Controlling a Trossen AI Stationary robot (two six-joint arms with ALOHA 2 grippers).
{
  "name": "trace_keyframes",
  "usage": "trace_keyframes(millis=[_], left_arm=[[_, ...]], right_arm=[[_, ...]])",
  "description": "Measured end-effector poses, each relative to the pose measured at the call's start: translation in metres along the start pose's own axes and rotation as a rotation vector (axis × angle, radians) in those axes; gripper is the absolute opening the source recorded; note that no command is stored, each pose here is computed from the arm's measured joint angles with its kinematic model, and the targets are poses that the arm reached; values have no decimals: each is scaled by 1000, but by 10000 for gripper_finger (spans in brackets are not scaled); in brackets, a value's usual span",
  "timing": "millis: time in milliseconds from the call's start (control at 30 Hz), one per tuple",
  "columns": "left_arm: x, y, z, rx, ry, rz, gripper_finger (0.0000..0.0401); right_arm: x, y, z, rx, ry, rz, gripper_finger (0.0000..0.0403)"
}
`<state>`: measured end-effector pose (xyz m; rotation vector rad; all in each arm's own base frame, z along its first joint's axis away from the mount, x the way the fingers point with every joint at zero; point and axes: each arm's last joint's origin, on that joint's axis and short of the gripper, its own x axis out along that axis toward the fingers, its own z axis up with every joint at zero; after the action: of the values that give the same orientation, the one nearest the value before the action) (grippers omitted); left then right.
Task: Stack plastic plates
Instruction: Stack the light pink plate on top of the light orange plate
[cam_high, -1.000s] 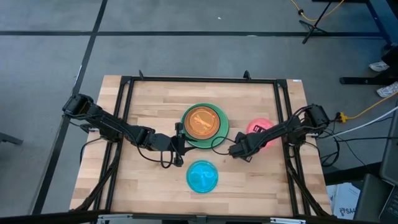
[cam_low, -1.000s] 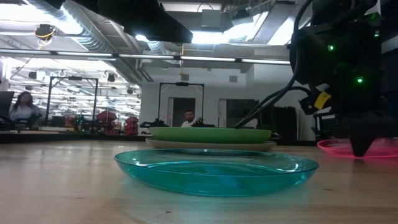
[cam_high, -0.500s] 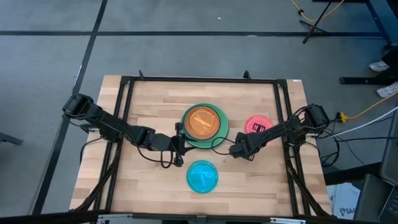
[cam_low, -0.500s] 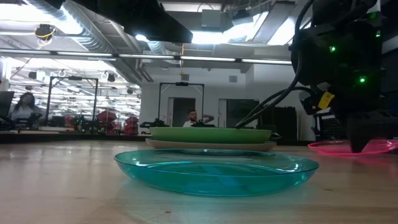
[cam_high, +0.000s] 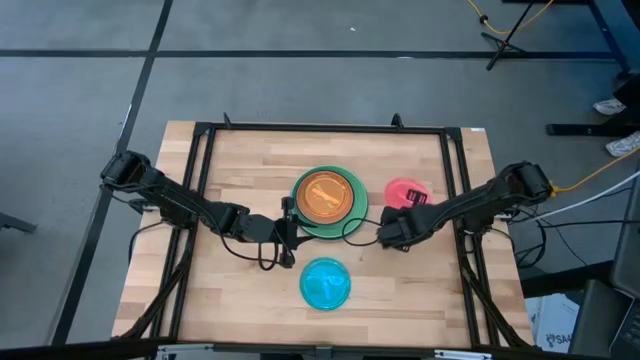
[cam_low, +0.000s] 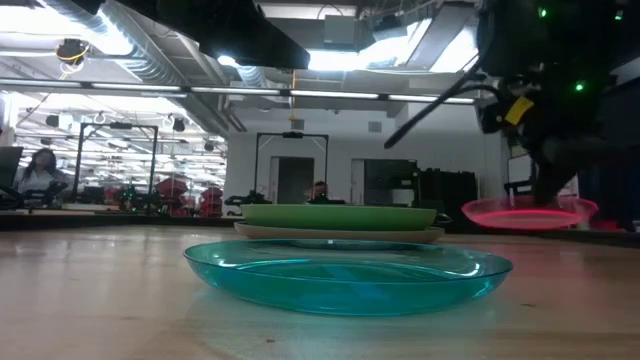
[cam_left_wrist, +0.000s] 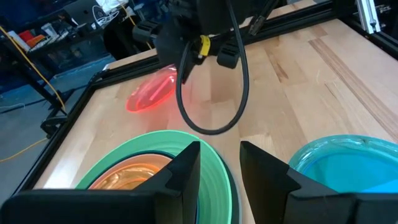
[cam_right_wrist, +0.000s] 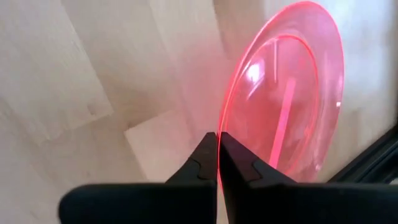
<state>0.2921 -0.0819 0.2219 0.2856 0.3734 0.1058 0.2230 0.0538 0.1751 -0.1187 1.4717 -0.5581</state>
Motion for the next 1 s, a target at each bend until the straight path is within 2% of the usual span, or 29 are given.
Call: trace_keyframes(millis=[267,567,800,1000], left_arm=[[0,0,0,1,-1,1,107],[0,0,0,1,-1,2,107],[-2,-3,1,20,-4,-4,107],[-16,-5,10,33,-35,-20,107]], right_arm=[[-7,-4,4,-141,-88,-51,1],[-35,-5,28,-213,-242,-80,1],[-47,4,51,-363,-463,-38,1],[-57,10,69,-456,-648,10,1]])
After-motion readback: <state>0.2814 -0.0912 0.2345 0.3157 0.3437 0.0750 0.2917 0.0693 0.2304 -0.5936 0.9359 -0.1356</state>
